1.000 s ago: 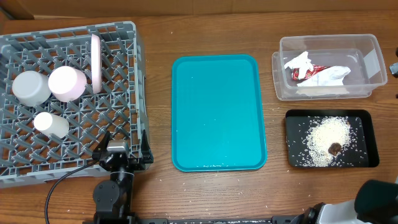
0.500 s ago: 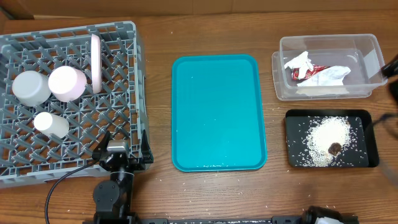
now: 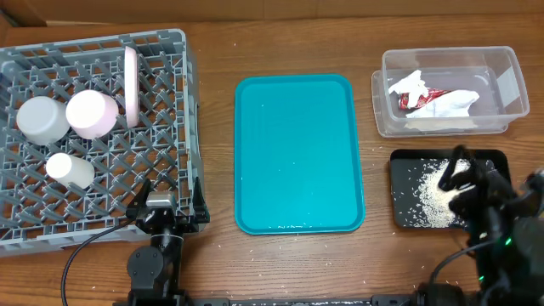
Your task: Sort waste into correct bins and load items into the dishwasher
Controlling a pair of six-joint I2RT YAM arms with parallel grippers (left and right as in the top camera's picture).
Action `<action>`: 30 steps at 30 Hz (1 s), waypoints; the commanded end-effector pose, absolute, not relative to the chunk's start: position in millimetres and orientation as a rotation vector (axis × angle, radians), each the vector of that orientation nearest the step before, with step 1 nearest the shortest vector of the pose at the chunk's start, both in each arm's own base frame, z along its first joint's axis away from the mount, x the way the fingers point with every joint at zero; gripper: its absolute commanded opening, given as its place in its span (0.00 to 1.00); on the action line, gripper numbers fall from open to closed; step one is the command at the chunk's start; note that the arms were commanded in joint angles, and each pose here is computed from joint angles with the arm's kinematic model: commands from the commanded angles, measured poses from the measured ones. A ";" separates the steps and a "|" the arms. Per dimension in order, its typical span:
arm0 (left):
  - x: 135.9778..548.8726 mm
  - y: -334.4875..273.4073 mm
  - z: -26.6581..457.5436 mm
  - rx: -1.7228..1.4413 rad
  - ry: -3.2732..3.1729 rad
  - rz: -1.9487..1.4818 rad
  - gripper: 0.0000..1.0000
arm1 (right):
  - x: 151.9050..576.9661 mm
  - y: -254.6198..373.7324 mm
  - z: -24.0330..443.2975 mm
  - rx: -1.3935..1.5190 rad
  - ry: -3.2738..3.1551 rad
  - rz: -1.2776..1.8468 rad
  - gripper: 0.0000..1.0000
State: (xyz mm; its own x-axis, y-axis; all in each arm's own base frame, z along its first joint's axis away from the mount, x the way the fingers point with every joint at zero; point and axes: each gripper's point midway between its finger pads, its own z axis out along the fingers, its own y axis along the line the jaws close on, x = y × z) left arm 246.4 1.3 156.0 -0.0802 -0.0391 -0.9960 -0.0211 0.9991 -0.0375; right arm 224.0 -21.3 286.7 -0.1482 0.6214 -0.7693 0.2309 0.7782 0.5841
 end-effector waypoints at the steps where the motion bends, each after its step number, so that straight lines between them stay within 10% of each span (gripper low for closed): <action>1: 246.2 2.2 156.6 -0.032 1.644 0.001 1.00 | 225.2 -2.7 264.0 0.574 1.719 0.483 1.00; 30: 246.2 2.2 156.6 -0.033 1.644 0.000 1.00 | 244.6 26.8 171.7 0.080 1.593 0.310 1.00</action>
State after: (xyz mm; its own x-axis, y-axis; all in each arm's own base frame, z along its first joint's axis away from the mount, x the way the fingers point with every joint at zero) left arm 246.4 1.3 156.0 -0.0802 -0.0391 -0.9960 -0.0211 0.9991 -0.0375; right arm 244.8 26.6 176.7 -0.0647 0.3897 -0.9187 -0.1341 0.9089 0.3949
